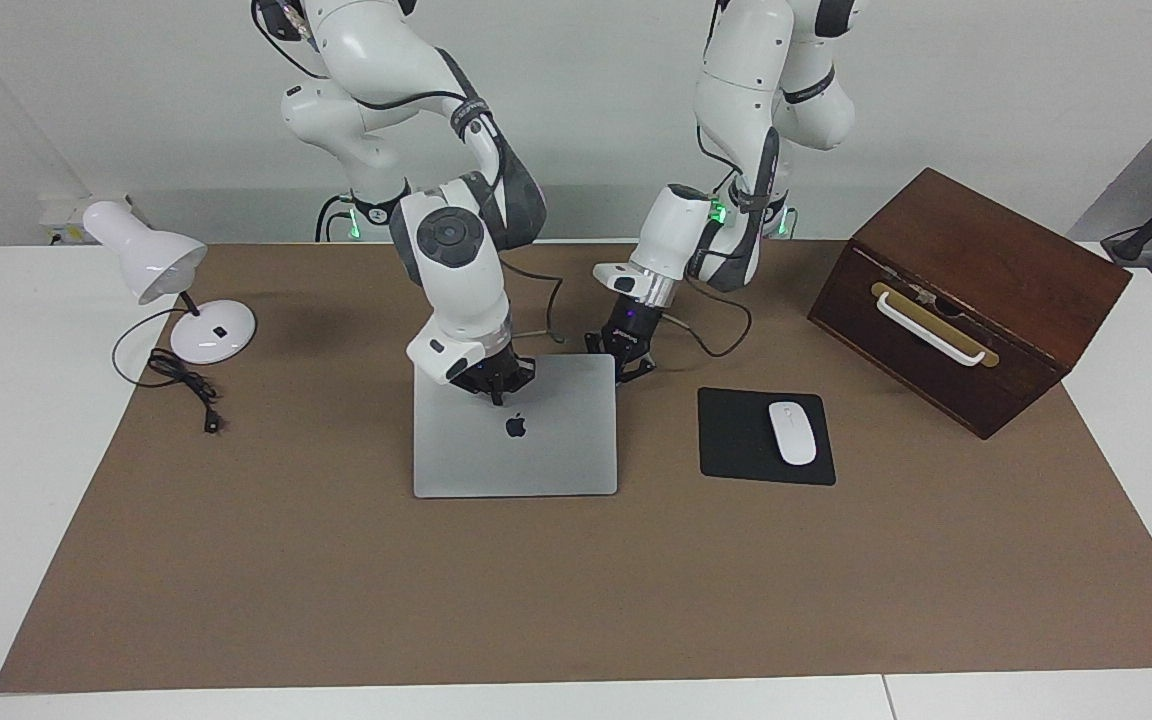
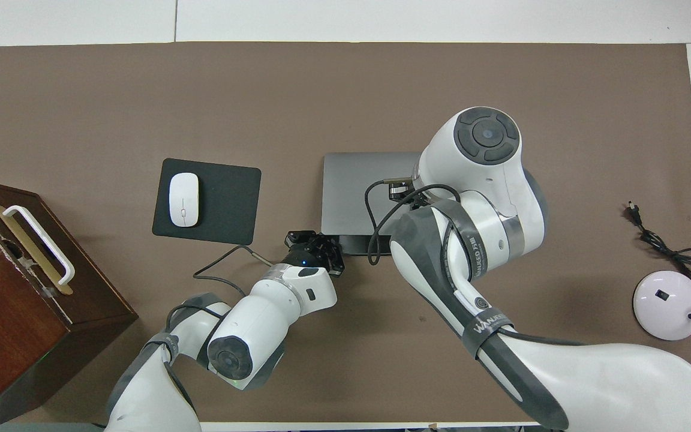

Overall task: Close laptop with both arms
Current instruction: 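Press the lid fully shut with the right gripper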

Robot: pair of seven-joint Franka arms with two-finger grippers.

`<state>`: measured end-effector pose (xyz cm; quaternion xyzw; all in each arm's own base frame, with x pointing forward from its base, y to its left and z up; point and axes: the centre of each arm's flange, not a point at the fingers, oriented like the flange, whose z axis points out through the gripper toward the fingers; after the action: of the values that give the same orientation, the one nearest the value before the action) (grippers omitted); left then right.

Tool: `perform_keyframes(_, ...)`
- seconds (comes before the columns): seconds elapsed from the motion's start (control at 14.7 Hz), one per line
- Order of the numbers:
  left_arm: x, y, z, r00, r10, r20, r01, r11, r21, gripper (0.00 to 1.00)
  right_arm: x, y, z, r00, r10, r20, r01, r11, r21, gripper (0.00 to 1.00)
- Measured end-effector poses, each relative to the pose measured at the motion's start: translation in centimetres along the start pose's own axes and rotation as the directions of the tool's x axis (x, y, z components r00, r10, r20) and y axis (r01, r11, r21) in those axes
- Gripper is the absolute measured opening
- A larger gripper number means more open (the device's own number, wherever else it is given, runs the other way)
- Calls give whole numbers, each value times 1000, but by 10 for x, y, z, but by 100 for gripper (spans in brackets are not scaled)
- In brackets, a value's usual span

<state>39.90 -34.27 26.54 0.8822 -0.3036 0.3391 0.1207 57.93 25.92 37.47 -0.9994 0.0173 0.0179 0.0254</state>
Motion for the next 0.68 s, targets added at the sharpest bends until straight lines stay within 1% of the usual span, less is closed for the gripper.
perform_keyframes(0.2,0,-1,0,1000,24,0,-24,1000,1,1,-2,0,8,1000,-2,-8,2,1000,3,1)
perform_keyframes(0.68,0,-1,0,999,35,-1,-35,999,1,1,-8,1,26,1000,-3,-26,3,1000,8,1)
